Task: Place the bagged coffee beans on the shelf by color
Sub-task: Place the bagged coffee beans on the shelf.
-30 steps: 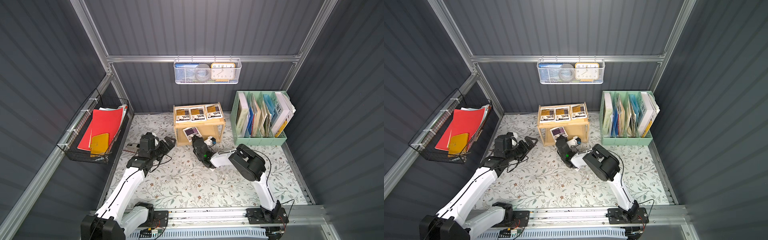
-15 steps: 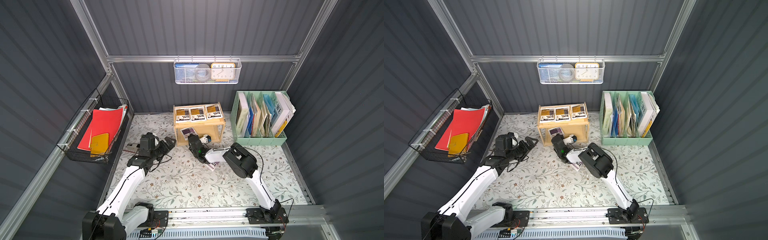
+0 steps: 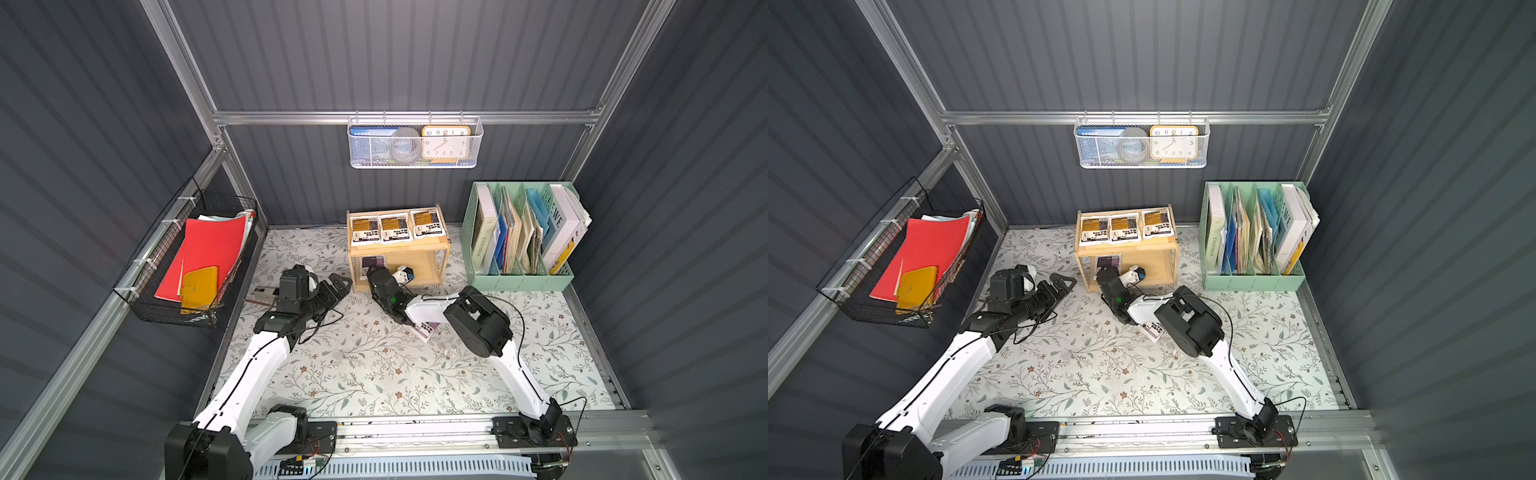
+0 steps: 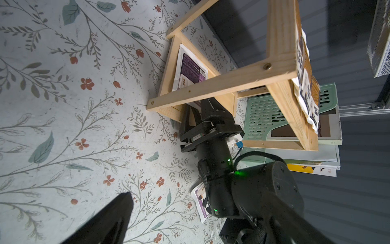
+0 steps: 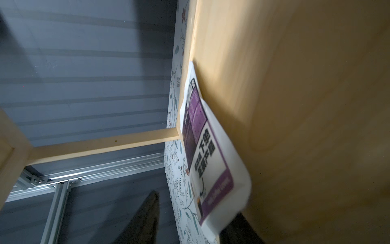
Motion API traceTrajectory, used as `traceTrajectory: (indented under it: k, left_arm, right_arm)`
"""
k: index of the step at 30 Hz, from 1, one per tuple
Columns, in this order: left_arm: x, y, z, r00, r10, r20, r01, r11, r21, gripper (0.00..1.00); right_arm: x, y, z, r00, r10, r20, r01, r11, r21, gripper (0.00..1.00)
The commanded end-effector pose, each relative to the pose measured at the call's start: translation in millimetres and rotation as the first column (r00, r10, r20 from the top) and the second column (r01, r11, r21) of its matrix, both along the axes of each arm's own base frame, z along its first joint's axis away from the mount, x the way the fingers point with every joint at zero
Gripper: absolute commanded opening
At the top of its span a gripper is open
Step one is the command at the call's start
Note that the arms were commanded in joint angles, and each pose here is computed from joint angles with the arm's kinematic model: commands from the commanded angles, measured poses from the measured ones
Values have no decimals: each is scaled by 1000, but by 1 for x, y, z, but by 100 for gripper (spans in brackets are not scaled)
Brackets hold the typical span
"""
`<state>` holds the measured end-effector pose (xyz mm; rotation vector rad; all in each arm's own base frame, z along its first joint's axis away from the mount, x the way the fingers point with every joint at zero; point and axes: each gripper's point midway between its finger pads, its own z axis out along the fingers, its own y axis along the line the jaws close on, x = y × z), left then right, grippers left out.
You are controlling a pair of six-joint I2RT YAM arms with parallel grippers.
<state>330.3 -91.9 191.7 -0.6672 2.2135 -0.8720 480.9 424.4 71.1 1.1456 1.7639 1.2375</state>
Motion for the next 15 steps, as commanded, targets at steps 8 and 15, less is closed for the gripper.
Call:
traceTrajectory:
  k: [8,15]
  left_arm:
    - [-5,1,1,1000,-14,14,13,1000,8,100]
    - [-7,2,3,1000,-10,19,10,1000,2,100]
  right_arm:
    - [-19,-3,-4,999,27,-46,-31,997,-74,70]
    - [-35,-21,0,998,8,-64,-15,995,-100,77]
